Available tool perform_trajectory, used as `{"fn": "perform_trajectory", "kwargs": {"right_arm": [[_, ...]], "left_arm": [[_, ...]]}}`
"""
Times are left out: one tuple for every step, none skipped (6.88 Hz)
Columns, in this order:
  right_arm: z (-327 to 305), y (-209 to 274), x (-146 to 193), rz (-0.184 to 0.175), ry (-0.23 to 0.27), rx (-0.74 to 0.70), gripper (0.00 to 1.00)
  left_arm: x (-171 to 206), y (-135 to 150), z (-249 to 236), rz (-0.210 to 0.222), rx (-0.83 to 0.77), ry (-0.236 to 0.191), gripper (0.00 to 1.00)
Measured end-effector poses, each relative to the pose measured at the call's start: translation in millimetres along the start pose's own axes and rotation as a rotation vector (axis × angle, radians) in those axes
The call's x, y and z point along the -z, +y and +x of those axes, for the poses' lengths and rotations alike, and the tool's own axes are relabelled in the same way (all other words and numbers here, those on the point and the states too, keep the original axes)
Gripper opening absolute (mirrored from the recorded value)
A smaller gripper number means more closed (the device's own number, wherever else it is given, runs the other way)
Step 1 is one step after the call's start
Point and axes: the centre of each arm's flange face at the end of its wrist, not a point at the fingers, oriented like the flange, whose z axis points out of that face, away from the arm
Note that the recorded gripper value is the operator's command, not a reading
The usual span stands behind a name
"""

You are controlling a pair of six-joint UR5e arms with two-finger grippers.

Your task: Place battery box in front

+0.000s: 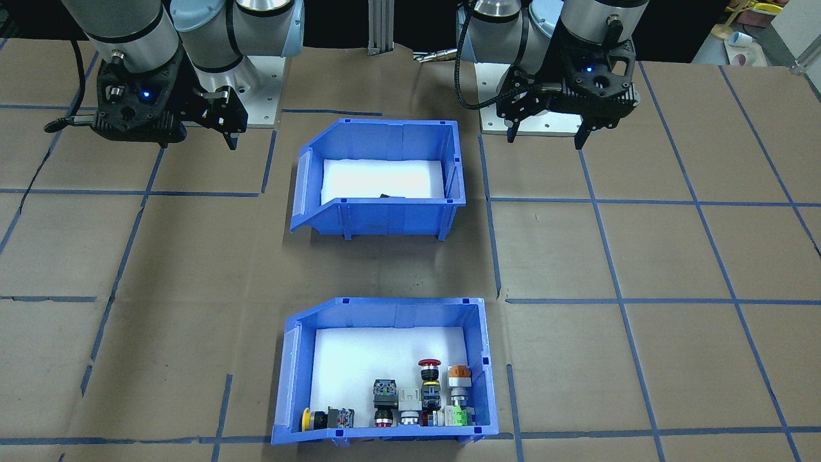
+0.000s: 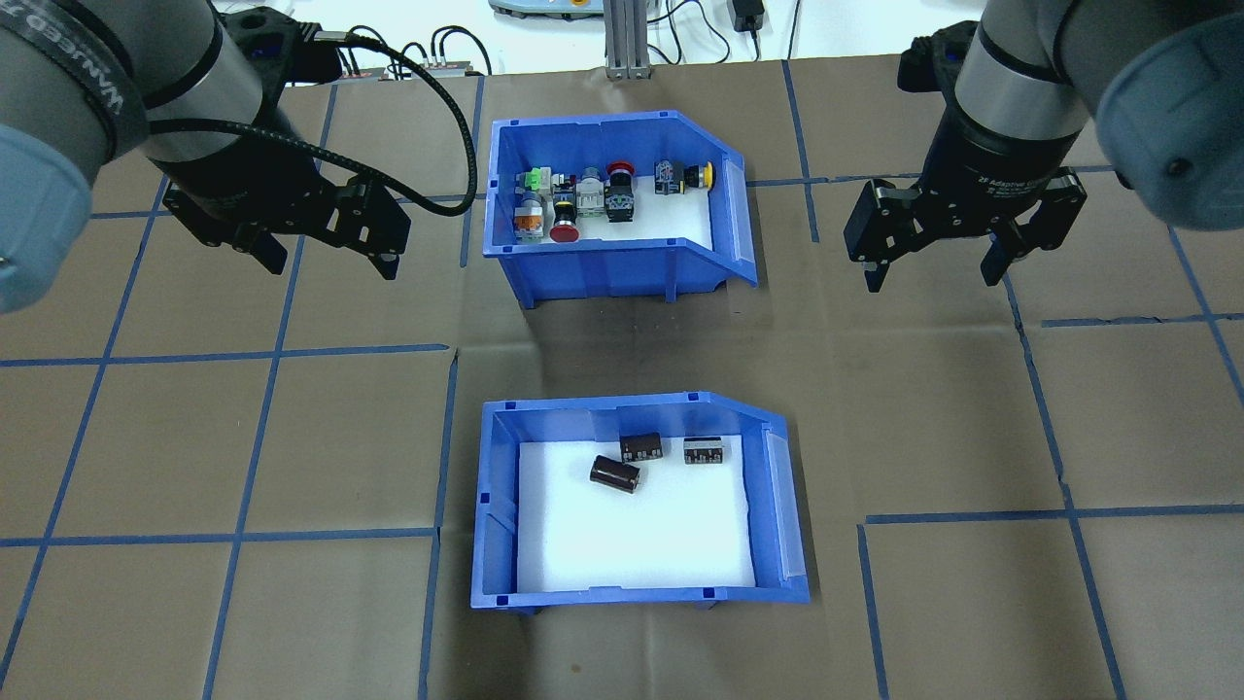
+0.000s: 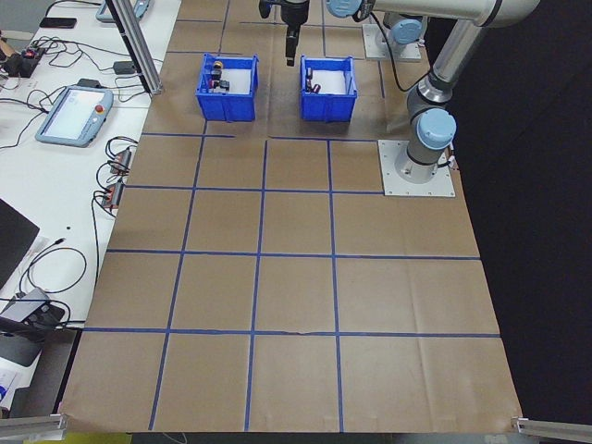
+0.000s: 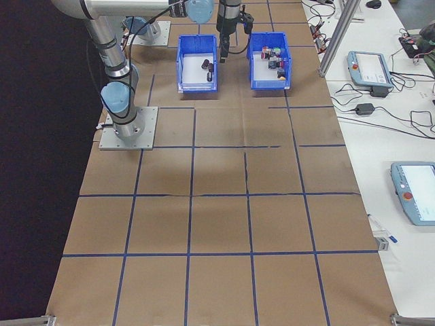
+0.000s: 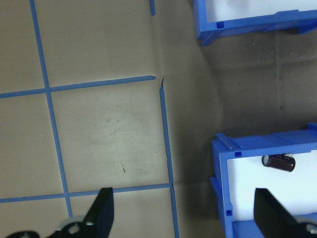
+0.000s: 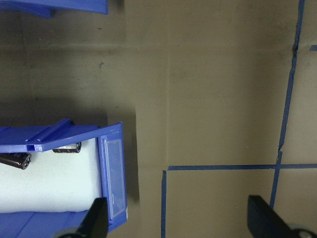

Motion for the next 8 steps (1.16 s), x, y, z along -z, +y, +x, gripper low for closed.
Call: {"fn": "perform_trajectory", "kwargs": {"right_arm": [[0.0,0.0,0.0,0.0,0.0,0.0,1.0],[0.0,0.0,0.0,0.0,0.0,0.001,1.0],[0.1,0.0,0.0,0.0,0.001,0.0,1.0],[0.2,-0.2,0.1,0.001,0.002,-0.001,1.0],[0.4,-1.0,0.2,0.003,0.004,-0.002,1.0],[1.0,-1.9,0.6,0.007,0.01,-0.002,1.0],[1.3,-2.8,1.5,0.009,0.013,0.0,1.0],[1.3,-4.2,2.3,0.01,0.014,0.021,1.0]], "left_arm": [[-0.6,0.0,0.0,-0.001,0.0,0.0,0.98],[-2.6,0.1,0.1,-0.005,0.003,0.001,0.98],[-4.5,1.2,0.9,-0.007,0.006,0.002,0.98],[-4.3,3.1,3.2,-0.001,0.014,0.015,0.98],[-3.8,5.5,6.3,0.004,0.054,0.04,0.98],[-5.1,10.1,8.8,0.001,0.142,0.055,0.98],[-9.1,16.9,10.4,-0.007,0.256,0.06,0.98],[-14.1,23.9,12.5,-0.017,0.382,0.06,0.98]]}}
